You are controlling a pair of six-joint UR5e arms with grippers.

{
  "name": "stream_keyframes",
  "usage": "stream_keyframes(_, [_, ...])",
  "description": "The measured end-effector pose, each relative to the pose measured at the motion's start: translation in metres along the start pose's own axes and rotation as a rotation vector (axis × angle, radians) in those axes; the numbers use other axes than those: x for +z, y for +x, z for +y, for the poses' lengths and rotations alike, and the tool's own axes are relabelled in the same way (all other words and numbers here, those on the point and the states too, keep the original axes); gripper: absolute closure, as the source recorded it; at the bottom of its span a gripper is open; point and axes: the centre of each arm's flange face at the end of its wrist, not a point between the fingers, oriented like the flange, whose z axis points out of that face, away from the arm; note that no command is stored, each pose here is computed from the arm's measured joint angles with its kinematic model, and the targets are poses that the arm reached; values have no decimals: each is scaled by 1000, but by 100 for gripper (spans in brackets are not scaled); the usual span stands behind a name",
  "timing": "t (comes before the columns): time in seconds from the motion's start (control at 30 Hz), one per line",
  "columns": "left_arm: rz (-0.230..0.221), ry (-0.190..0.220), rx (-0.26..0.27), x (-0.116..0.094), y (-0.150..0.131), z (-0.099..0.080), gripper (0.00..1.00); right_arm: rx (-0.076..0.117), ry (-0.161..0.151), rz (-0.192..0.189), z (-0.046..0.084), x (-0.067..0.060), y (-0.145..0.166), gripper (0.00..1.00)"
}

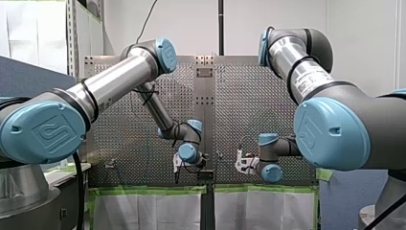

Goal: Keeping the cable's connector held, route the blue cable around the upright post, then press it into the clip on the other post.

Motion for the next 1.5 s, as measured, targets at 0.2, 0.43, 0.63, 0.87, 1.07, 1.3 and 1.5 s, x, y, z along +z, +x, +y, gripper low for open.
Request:
stream_keyframes(0.2, [-24,11,-36,11,-7,3,100,1,-12,3,10,5,3,100])
stream_keyframes(0.43, [-44,35,-79,22,-20,9,100,-3,-30,13,24,11,7,100])
stream_keyframes(0.63, [-40,71,-120,27,-24,12,100,-4,-48,8,36,14,8,100])
stream_keyframes(0.87, [-34,94,-162,30,-26,17,100,-4,-66,1,52,16,10,100])
stream_keyframes(1.07, [-34,91,-178,33,-27,24,100,-5,-70,10,60,20,13,100])
stream_keyframes(1.3, [-14,79,-185,40,-20,30,100,-9,-79,28,69,25,17,100])
stream_keyframes(1.5, [-4,71,-172,47,-15,33,100,-11,-88,43,78,32,22,100])
